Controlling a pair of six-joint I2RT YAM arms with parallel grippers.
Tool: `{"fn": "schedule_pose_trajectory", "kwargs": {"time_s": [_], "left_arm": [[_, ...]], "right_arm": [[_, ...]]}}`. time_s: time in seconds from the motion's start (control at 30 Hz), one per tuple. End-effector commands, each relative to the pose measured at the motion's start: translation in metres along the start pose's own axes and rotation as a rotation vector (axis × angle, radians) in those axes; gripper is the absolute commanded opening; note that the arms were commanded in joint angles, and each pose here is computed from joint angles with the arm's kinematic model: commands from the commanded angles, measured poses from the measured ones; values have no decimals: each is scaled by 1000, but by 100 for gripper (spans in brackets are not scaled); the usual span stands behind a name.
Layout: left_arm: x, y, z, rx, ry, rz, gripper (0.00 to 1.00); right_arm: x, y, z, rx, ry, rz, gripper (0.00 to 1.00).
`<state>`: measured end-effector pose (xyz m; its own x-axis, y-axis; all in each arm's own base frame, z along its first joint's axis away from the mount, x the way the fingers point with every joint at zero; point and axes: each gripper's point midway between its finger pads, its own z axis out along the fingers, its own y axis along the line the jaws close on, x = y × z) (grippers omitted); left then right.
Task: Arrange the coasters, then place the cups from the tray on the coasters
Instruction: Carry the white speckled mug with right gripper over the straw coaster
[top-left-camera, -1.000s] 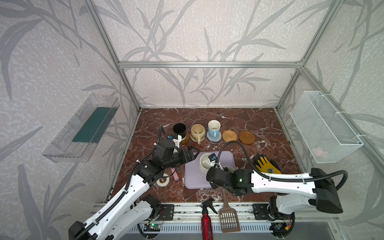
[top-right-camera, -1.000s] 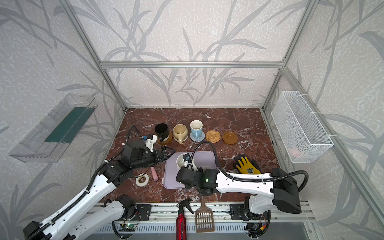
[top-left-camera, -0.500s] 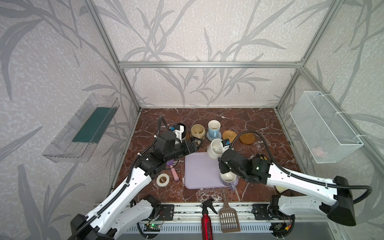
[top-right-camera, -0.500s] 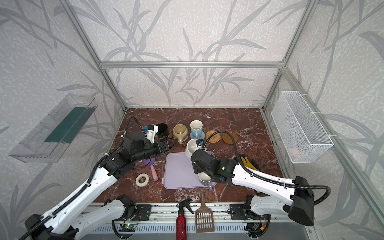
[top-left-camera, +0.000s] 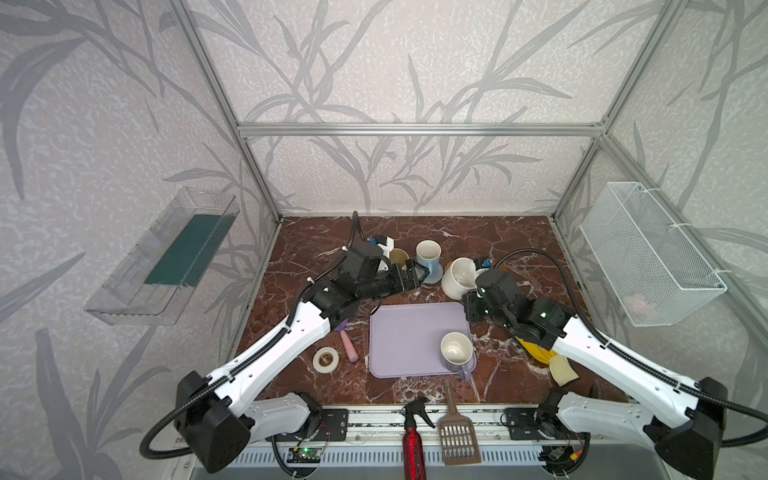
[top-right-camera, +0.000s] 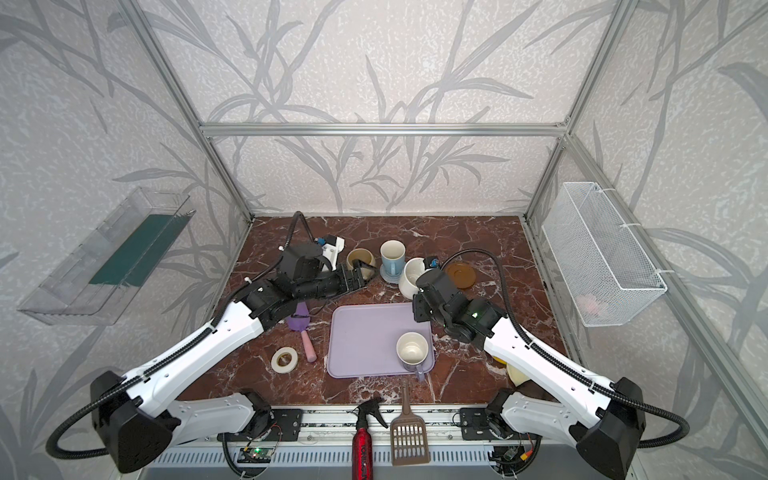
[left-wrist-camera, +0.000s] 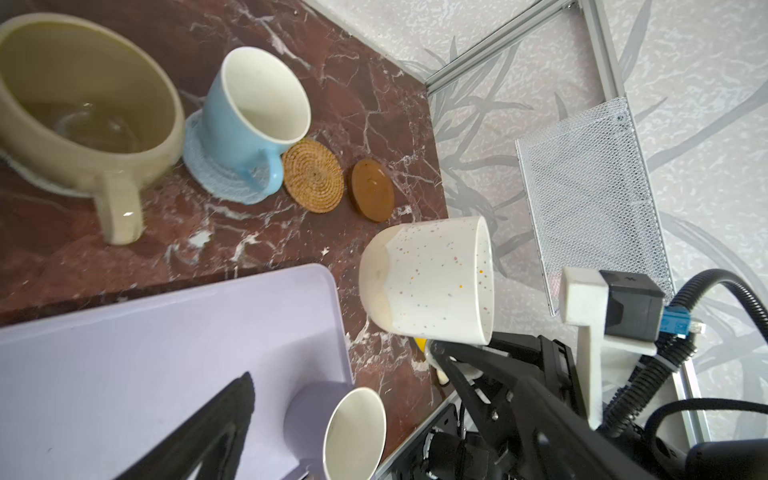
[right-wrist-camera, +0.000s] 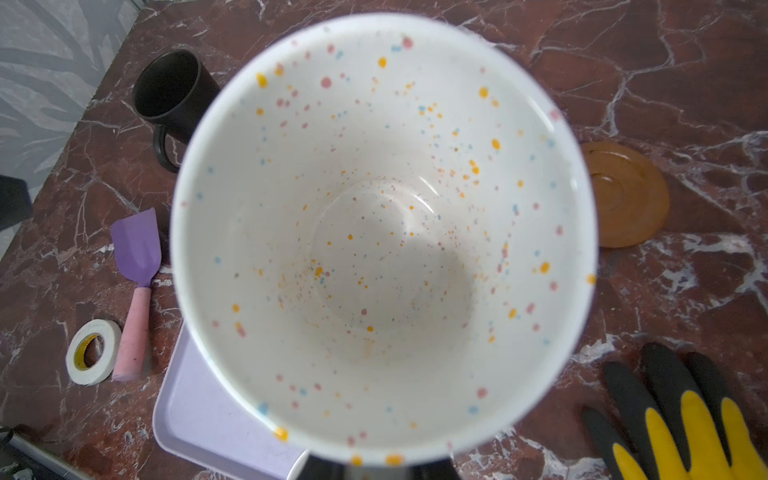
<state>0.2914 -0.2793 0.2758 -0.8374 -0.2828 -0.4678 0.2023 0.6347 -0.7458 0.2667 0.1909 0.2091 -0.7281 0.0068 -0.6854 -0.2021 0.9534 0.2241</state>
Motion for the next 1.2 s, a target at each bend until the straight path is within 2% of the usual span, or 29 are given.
{"fn": "schedule_pose_trajectory", "kwargs": {"time_s": [0.0, 0.47, 0.67, 0.87, 1.17], "left_arm": [[-12, -19, 12, 31, -25, 38, 99], [-36, -24, 67, 26, -46, 2, 99], [-46, -1, 86, -63, -91, -14, 98], [-51, 14, 105, -92, -98, -39, 98], [-63, 41, 103, -130, -127, -81, 96]], "right_arm": [[-45, 1, -12, -44, -121, 42, 0], [-60, -42, 39, 66, -39, 106, 0], [-64, -53, 68, 115, 7, 105, 0], [-73, -60, 91, 183, 40, 84, 0], [-82, -66, 122, 249, 46, 106, 0]]}}
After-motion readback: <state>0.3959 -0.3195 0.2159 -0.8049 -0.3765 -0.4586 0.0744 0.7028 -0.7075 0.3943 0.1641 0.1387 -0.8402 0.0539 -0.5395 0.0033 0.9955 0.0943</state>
